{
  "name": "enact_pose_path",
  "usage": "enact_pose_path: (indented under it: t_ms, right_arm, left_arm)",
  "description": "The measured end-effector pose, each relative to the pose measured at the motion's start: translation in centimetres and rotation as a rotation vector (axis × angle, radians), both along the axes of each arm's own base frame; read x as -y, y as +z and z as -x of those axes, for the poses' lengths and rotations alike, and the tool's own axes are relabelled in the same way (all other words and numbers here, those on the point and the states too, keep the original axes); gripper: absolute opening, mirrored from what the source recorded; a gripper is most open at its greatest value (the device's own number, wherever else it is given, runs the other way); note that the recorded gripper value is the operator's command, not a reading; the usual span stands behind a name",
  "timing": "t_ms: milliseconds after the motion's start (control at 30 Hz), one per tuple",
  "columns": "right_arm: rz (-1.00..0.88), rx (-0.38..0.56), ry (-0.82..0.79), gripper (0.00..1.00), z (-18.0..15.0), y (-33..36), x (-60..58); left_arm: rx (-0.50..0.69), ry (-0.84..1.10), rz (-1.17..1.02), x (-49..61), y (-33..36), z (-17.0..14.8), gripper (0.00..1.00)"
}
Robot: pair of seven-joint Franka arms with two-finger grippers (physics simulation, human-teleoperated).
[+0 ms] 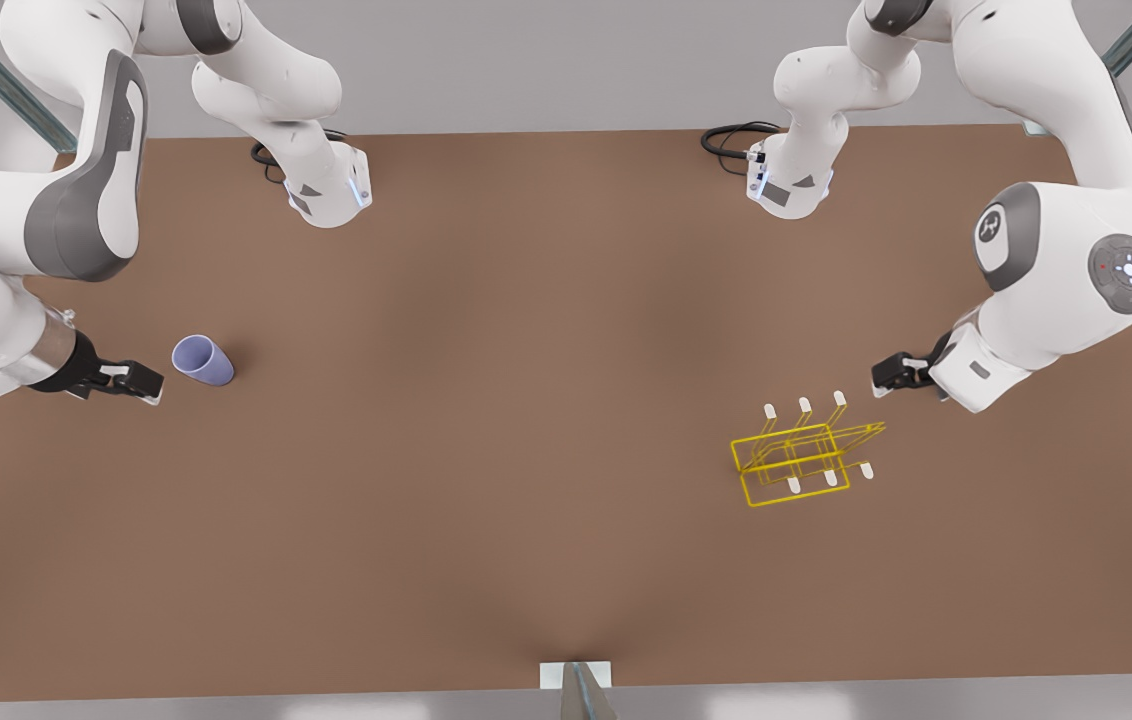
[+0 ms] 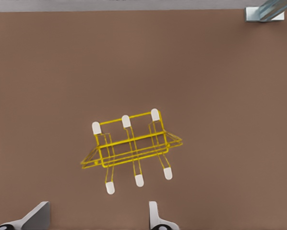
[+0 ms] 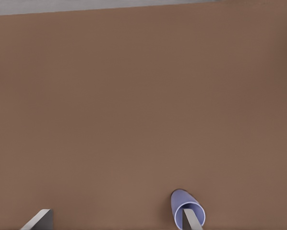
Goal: Place the cup on the cup holder
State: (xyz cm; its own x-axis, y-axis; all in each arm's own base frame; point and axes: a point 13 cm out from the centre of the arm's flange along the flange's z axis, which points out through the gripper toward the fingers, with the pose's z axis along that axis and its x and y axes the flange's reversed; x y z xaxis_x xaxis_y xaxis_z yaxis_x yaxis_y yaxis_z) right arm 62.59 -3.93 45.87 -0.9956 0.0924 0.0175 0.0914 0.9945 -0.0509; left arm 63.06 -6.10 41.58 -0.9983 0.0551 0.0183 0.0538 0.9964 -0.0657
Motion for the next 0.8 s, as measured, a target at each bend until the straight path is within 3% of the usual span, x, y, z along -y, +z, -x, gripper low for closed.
enact_pose_path:
  t_ms: [233,433,800]
  right_arm:
    - [0.0,-0.002,-0.003,1.0,0.0,-0.5,0.0]
    - [-0.012,-0.112,0.038,1.0,7.5,-5.7,-2.6]
    - [-0.006,-0.253,0.054,1.0,12.9,-15.2,-2.9]
  left_arm:
    - [0.031,0.001,-0.031,-0.7,-1.2,-1.6,1.0]
    - [0.053,0.003,-0.033,-0.8,-2.1,-2.5,1.0]
    - [0.068,0.005,-0.039,-0.9,-2.5,-3.1,1.0]
